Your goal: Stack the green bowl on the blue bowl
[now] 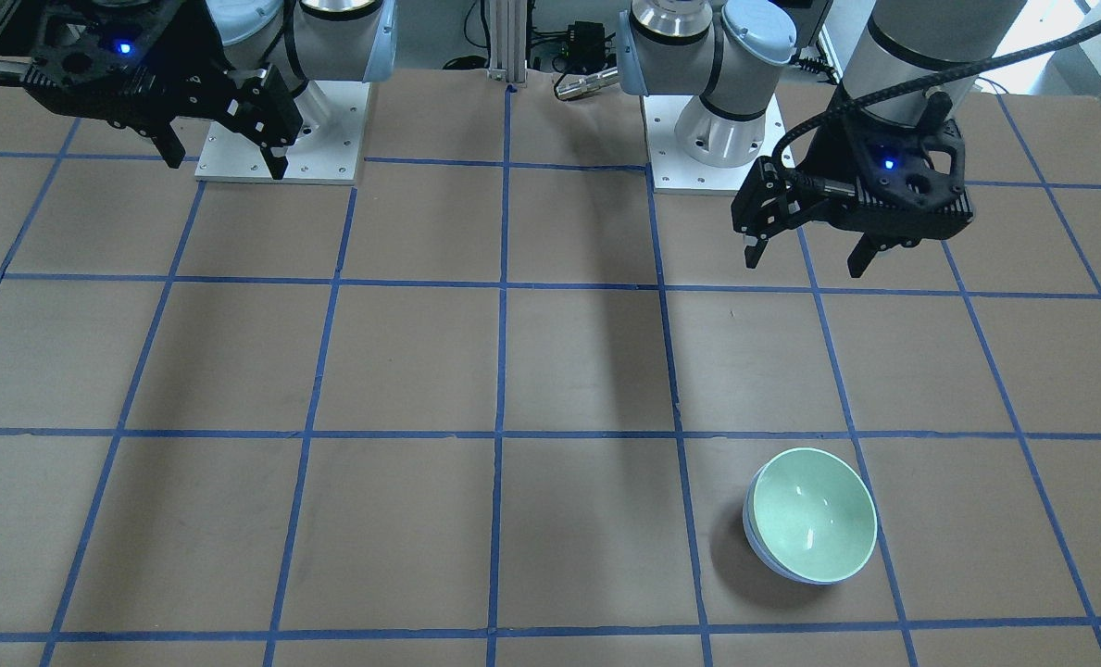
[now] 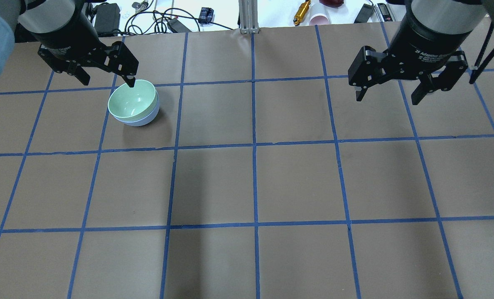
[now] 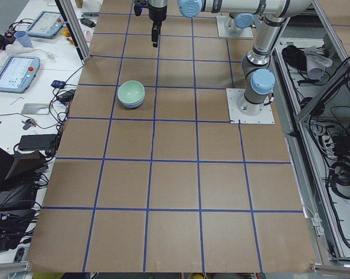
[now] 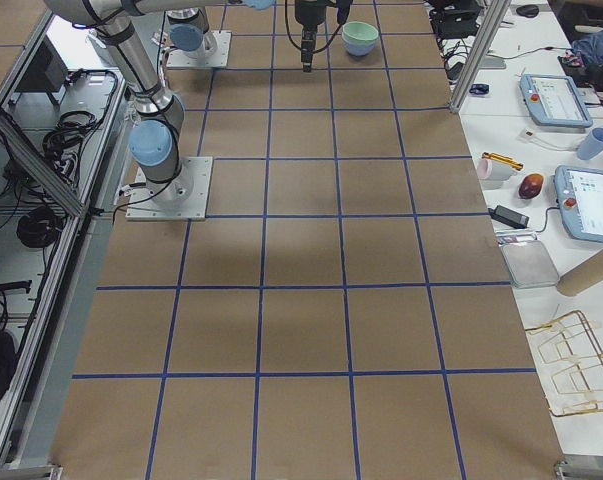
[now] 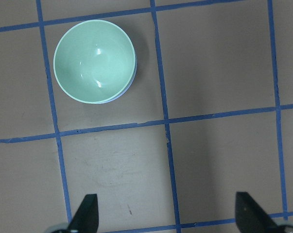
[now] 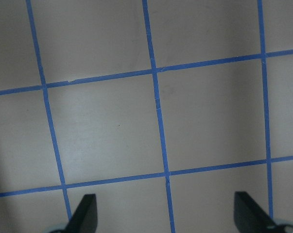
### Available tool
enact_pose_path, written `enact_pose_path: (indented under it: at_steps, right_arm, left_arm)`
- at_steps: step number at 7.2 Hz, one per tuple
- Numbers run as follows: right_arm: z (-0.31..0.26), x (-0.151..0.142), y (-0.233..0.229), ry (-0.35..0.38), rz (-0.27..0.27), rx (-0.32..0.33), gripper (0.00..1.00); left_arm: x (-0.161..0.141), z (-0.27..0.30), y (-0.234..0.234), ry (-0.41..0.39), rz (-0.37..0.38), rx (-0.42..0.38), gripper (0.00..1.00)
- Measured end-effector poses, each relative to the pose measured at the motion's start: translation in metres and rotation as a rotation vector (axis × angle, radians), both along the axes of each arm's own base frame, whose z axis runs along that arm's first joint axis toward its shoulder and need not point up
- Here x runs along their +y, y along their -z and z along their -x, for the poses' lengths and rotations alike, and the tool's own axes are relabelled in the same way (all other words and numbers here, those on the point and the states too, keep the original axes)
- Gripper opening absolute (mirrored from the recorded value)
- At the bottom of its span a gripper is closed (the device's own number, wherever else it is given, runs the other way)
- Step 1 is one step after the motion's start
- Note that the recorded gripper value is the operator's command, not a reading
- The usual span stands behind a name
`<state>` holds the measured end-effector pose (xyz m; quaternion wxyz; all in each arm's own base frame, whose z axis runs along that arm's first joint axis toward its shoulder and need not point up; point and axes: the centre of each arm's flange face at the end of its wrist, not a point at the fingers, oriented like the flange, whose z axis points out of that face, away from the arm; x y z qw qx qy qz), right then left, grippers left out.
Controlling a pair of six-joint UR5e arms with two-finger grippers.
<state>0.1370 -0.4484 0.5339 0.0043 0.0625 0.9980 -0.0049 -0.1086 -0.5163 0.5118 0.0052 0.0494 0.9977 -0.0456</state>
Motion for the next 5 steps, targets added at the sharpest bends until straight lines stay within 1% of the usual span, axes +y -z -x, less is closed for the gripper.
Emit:
enact_pose_path:
  at_steps: [5]
  right_arm:
    - [0.0,0.0001,0.0003,0.0,-0.001,0.0,1.0]
  left_arm:
    - [0.0017,0.0007,-0.0014,0.001,0.001,-0.006,1.0]
